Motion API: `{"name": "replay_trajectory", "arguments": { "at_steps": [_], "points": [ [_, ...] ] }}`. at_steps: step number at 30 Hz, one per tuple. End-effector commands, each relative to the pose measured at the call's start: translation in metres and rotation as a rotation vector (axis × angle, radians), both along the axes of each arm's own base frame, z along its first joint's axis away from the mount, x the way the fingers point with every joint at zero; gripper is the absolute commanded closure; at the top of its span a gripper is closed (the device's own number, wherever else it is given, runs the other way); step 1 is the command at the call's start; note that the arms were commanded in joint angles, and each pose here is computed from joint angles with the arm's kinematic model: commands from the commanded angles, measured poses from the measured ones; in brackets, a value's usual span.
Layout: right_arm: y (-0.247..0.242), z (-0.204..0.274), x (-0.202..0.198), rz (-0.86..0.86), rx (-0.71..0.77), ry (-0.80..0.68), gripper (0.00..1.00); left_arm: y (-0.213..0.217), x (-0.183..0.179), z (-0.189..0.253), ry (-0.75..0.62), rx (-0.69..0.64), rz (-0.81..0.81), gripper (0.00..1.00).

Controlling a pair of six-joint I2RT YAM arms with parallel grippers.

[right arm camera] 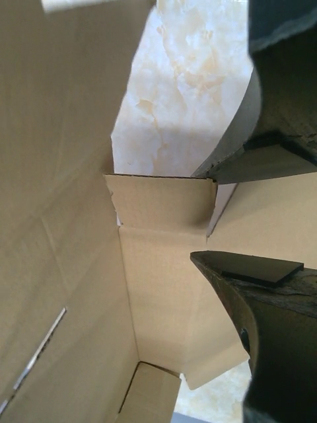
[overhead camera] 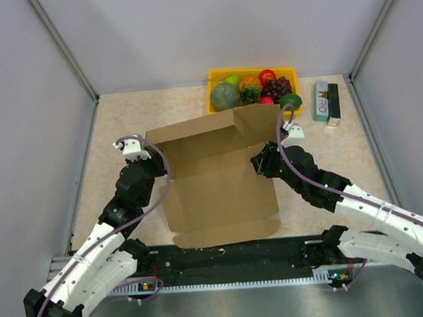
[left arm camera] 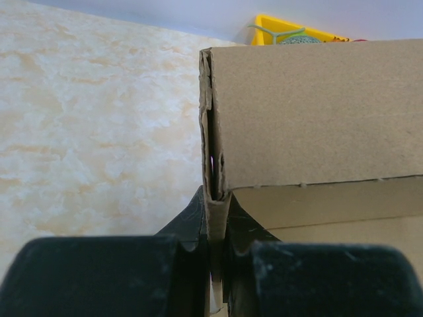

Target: Fold the paper box

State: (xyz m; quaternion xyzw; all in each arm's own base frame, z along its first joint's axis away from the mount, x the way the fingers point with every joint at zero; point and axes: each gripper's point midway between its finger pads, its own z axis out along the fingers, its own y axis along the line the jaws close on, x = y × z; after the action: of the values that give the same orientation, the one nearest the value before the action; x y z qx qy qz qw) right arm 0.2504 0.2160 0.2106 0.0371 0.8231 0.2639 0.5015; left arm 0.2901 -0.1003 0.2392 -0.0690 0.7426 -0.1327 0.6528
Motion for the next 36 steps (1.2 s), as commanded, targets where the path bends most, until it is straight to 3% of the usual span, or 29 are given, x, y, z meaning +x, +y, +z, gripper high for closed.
{"name": "replay_trajectory", "arguments": {
  "at_steps": [1, 10, 17, 27, 36],
  "points": [
    [0.014, 0.03, 0.005, 0.009, 0.007, -0.098, 0.55, -0.005, 0.002, 0.014, -0.049, -0.039, -0.013, 1.0],
    [0.014, 0.026, 0.019, -0.091, -0.197, -0.137, 0.58, -0.009, 0.002, 0.011, -0.041, -0.038, -0.032, 1.0],
    [0.012, 0.02, 0.021, -0.11, -0.256, -0.179, 0.76, -0.009, 0.001, 0.012, -0.043, -0.035, -0.037, 1.0],
    [0.041, 0.017, 0.013, -0.083, -0.485, -0.278, 0.89, -0.014, 0.001, 0.012, -0.036, -0.055, -0.06, 1.0],
    [0.045, 0.003, 0.018, -0.145, -0.756, -0.369, 0.9, -0.014, 0.0, 0.01, -0.031, -0.059, -0.061, 1.0]
  ]
}}
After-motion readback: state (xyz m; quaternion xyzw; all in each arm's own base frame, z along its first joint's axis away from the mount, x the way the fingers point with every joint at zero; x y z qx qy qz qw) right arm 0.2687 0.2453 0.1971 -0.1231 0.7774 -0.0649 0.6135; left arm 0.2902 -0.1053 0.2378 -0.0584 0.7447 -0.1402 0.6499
